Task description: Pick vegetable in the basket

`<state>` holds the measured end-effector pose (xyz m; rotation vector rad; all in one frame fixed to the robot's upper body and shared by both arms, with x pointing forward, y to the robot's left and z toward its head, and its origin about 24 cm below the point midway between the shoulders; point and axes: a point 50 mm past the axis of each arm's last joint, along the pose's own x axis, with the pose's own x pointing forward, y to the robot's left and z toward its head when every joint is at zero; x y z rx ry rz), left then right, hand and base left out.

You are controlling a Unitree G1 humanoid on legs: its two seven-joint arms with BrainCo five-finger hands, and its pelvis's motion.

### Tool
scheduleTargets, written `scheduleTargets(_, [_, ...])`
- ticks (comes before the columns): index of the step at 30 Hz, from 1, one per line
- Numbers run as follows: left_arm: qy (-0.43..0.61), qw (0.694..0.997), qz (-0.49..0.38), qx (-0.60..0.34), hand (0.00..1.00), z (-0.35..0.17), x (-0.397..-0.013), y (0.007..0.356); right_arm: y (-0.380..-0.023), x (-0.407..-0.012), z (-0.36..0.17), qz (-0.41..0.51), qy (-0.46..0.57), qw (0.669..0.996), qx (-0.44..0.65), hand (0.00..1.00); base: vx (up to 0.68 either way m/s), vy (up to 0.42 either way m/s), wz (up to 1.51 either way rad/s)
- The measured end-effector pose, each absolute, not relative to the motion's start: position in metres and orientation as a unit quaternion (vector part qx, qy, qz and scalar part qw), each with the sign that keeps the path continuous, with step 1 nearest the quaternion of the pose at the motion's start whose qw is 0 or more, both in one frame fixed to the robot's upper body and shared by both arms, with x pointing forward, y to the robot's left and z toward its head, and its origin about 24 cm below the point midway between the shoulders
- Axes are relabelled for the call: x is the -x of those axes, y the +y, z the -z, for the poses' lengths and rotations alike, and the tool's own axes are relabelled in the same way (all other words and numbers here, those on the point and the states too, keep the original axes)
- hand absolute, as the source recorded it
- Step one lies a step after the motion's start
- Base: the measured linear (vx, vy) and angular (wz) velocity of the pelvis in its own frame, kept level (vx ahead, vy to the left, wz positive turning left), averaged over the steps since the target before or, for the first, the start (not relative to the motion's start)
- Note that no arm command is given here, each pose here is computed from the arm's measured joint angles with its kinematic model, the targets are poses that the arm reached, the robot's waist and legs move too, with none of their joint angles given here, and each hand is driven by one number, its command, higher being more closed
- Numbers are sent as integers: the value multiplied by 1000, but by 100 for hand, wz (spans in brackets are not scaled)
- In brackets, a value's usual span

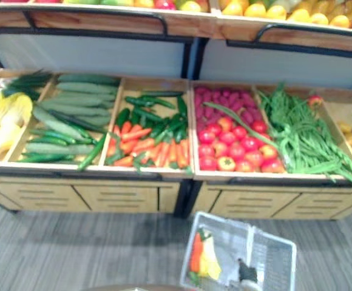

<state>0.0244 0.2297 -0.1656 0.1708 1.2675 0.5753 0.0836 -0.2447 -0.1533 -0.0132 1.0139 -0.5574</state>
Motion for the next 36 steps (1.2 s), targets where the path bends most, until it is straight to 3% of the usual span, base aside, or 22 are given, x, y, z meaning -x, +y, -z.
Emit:
scheduleTargets(7, [573,776,-238,-114,0,164,-31,233,-236,-107,145,269,428,862,-20,100,-131,217,-185])
scheduleTargets(16, [539,810,-163,-167,0,159,-71,233,-223,-103,154,244,466,850,-20,100,-101,-21,-161])
scheduleTargets(21, [518,824,-140,-180,0,157,-89,224,-233,-95,155,251,478,842,-11,100,-72,-247,-93])
scheduleTargets(25, [519,824,-161,-160,0,157,-88,222,-237,-87,156,252,485,837,-5,100,-82,-66,-48])
scheduleTargets(29, [518,811,-261,-79,0,158,-79,226,-236,-89,156,241,488,839,3,100,26,39,-79])
scheduleTargets(36, [509,816,-260,-82,0,158,-73,223,-232,-92,156,236,486,841,-1,100,89,281,-84])
